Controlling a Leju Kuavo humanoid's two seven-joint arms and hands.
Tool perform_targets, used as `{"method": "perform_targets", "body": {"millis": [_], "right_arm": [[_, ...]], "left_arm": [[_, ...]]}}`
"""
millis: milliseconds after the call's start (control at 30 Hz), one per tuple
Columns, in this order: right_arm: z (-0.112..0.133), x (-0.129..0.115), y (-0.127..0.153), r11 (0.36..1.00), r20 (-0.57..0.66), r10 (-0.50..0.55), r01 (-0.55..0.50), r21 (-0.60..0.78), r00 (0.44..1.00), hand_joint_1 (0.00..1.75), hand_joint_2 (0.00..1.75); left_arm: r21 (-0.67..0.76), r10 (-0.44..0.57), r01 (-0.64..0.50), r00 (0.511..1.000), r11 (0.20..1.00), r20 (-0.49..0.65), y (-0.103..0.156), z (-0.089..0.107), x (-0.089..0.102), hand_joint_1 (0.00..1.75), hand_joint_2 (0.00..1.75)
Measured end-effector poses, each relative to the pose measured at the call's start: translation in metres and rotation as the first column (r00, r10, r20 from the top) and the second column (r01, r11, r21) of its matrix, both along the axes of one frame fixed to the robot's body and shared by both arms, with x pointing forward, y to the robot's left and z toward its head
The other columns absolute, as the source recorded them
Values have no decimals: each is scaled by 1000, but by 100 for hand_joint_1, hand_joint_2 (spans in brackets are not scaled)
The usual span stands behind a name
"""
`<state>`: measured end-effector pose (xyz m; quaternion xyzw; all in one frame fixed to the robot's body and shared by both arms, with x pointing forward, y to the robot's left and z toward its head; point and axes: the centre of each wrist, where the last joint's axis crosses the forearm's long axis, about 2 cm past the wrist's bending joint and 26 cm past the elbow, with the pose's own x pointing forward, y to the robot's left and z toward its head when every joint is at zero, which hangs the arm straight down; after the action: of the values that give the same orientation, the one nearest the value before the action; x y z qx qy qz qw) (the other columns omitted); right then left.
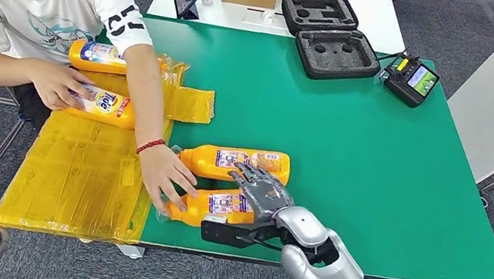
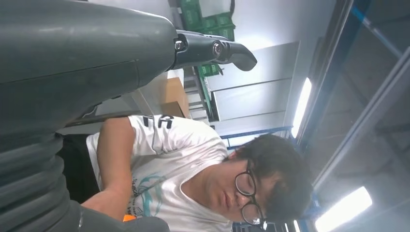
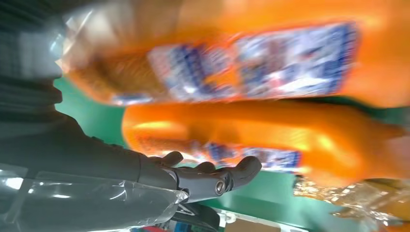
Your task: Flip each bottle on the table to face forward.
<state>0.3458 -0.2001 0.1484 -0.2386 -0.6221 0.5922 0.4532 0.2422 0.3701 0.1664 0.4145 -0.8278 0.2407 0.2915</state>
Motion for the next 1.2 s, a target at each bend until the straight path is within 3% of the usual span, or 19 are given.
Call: {"method": "perform_targets", "body": {"millis": [400,1200], "right_arm": [[2,9,-44,999,-39,8,-9,-48,999,0,175],[-6,26,-36,997,-145,63,-69,-36,987,0,175]], "left_arm": [[-13,9,-9,1000,1000,-17,1,-6,-10,0,175],[-39,-3,3,1000,999,-1,-2,-4,-2,0,175]]}}
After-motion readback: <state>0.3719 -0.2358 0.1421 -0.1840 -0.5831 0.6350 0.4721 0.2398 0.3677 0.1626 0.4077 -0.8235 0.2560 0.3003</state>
